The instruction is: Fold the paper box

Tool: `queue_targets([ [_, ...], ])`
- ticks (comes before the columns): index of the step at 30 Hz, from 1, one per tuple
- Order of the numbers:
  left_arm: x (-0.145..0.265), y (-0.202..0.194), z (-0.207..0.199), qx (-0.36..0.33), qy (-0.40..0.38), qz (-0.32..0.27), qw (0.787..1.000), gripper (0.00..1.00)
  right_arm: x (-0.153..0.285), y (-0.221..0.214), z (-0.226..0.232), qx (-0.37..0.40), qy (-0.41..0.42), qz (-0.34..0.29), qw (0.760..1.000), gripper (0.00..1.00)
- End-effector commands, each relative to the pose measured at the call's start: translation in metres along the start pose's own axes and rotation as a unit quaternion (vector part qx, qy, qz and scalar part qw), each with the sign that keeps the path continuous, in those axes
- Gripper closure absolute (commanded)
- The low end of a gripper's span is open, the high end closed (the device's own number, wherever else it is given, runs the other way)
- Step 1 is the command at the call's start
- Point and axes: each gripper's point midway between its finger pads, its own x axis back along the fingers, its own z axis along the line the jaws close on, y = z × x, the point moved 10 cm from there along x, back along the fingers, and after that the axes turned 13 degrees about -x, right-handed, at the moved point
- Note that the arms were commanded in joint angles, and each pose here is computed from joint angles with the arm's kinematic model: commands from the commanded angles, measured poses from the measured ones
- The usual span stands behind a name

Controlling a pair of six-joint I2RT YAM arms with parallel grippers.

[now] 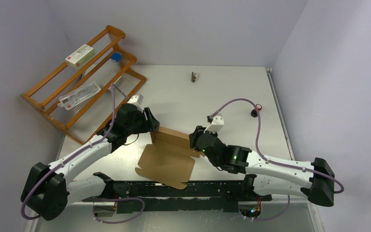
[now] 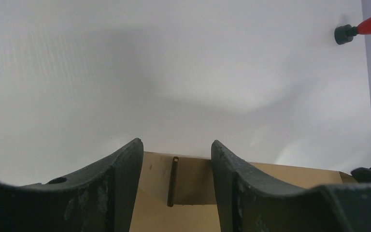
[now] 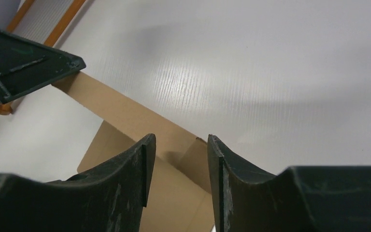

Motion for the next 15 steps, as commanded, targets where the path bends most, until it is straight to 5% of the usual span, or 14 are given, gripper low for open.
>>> queue_targets([
  [1, 0.005, 0.009, -0.006, 0.009, -0.028, -0.019, 0.999, 0.42, -0.011, -0.002, 0.000, -0.035, 0.009, 0.007, 0.999, 0.54],
  [15, 0.023, 0.001, 0.000, 0.028, -0.002, -0.030, 0.999, 0.40, -0.027, -0.008, 0.014, -0.010, 0.027, 0.032, 0.999, 0.59],
])
